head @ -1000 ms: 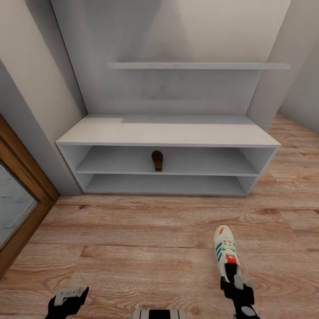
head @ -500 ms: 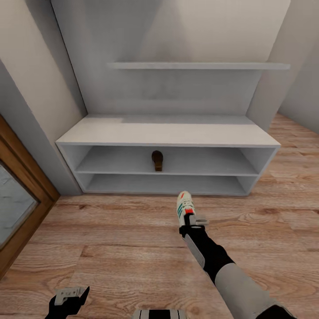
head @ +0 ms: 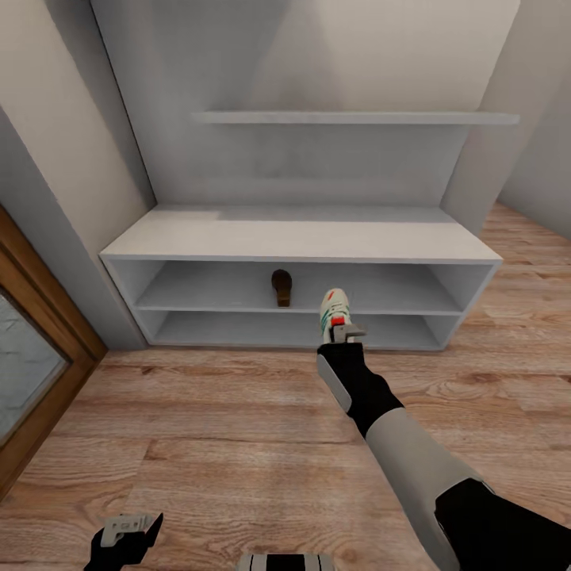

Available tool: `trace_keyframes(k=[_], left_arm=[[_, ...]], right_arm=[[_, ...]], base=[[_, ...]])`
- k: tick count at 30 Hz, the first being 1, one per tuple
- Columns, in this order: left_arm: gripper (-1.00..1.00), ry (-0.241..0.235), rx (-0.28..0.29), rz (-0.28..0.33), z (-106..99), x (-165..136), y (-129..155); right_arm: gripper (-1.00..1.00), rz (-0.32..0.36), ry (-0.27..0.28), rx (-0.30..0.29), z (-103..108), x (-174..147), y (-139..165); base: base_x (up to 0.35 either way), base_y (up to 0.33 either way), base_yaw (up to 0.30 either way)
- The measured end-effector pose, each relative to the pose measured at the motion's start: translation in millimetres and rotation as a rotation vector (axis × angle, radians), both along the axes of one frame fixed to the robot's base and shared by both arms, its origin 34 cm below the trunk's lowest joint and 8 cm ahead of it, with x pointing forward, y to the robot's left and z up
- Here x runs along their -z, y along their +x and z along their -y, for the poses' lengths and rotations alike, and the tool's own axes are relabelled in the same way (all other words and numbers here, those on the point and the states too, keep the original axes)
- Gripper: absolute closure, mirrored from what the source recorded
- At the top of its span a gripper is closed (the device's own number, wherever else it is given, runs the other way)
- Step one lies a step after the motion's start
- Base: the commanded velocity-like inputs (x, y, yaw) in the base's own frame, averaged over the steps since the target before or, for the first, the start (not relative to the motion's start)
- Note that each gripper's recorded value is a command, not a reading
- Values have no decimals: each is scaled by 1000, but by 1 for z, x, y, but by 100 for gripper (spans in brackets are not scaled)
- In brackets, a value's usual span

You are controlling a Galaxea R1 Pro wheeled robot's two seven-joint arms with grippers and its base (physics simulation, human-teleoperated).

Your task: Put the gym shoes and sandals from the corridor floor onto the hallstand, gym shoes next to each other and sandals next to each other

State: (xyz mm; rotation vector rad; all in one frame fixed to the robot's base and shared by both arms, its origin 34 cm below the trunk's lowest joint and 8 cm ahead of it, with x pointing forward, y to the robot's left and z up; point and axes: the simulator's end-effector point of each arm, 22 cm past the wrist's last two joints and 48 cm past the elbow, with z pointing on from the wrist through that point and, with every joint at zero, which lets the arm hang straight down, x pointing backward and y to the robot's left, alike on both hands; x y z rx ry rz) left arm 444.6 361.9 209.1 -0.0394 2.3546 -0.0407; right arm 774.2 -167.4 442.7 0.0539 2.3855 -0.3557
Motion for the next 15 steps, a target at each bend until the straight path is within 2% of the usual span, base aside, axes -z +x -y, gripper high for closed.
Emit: trace_keyframes(k=[9, 15], left_arm=[[-100, -2, 5, -8, 2, 2, -4], [-100, -2, 5, -30, 2, 11, -11]], right_arm=[[100, -7, 0, 1, 0, 2, -1], [100, -32, -1, 27, 16, 19, -2]], base=[[0, 0, 0], [0, 0, 0]])
